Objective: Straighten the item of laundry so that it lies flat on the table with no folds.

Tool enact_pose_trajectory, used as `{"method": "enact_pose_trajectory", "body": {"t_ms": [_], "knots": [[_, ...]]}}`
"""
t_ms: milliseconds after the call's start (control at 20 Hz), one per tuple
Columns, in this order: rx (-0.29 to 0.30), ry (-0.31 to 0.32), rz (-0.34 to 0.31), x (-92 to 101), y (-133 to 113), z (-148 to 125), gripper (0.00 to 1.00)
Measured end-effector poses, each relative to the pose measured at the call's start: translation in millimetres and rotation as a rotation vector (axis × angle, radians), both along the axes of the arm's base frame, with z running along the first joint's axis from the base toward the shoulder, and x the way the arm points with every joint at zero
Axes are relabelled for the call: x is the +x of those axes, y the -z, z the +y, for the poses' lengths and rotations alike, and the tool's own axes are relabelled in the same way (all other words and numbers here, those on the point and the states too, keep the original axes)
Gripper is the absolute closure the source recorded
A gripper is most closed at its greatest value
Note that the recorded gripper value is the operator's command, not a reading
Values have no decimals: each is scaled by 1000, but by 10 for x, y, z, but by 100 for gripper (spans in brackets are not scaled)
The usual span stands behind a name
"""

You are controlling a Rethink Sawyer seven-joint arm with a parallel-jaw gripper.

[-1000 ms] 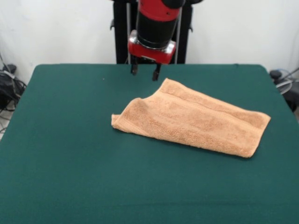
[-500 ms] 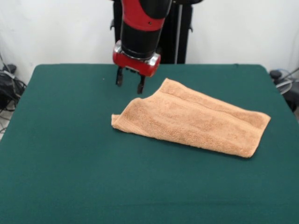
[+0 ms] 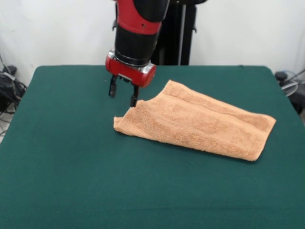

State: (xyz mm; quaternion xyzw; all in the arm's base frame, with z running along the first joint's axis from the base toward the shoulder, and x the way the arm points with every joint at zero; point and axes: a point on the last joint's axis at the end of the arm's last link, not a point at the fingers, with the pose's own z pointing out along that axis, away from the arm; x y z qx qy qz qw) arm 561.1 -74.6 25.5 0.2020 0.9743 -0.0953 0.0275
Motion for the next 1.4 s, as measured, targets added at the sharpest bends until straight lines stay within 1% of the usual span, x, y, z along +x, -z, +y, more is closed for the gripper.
{"method": "enact_pose_trajectory", "body": {"t_ms": [250, 550, 800, 900, 1100, 1350, 1400], "knots": [[-2, 42, -20, 6, 0, -45, 0], [7, 78, -5, -130, 33, -19, 0], [18, 94, 16, -243, 63, 77, 0], [25, 110, 26, -303, 72, 111, 0], [45, 141, 36, -384, 58, 166, 0], [109, 193, 33, -512, 1, 293, 0], [114, 196, 30, -521, -2, 302, 0]]}}
